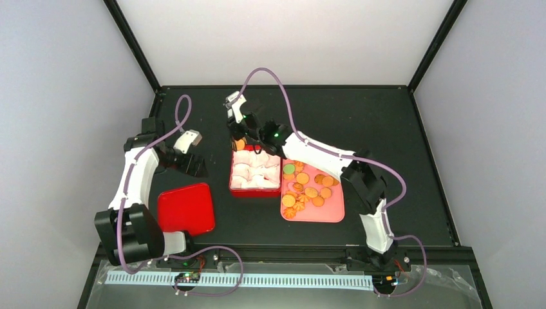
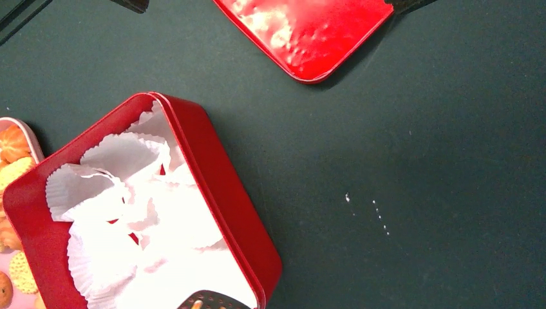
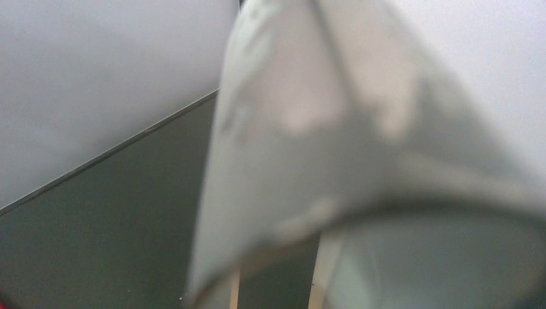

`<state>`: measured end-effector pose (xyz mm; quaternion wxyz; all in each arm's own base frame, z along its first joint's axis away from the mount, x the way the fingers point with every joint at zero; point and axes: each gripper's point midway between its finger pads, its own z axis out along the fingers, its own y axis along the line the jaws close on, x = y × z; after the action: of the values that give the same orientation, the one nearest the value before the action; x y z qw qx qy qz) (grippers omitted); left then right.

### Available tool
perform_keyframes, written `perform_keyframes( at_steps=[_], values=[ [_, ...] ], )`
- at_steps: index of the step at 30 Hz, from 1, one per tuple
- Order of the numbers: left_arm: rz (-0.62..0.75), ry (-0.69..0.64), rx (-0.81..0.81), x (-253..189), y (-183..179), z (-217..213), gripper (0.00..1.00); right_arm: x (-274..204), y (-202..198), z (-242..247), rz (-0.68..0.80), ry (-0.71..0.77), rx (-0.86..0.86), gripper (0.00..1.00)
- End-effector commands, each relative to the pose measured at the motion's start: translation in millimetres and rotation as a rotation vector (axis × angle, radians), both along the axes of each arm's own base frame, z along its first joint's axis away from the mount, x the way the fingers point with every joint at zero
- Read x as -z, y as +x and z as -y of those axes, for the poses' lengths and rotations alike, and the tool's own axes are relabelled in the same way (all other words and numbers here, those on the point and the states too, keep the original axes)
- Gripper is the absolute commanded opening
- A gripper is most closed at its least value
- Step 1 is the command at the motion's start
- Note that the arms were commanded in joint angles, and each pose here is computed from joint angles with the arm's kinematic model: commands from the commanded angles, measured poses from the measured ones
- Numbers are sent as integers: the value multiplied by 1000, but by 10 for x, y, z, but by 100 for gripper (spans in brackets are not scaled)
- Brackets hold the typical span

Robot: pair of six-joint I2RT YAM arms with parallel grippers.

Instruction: Pack the cookies

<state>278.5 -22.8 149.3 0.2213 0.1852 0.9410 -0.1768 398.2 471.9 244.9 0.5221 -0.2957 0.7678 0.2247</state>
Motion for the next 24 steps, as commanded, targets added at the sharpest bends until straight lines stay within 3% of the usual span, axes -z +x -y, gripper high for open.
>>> perform_keyframes(
  at_steps=[1, 7, 24],
  values=[
    [37, 11, 15, -100, -67, 0, 99, -211, 91, -91, 40, 55, 6, 28],
    [58, 32, 20, -128, -102, -10, 99, -143, 90, -79, 29, 45, 12, 37],
    [70, 34, 9, -147, -108, -13, 99, -295, -4, 63, 48, 65, 16, 45]
  ],
)
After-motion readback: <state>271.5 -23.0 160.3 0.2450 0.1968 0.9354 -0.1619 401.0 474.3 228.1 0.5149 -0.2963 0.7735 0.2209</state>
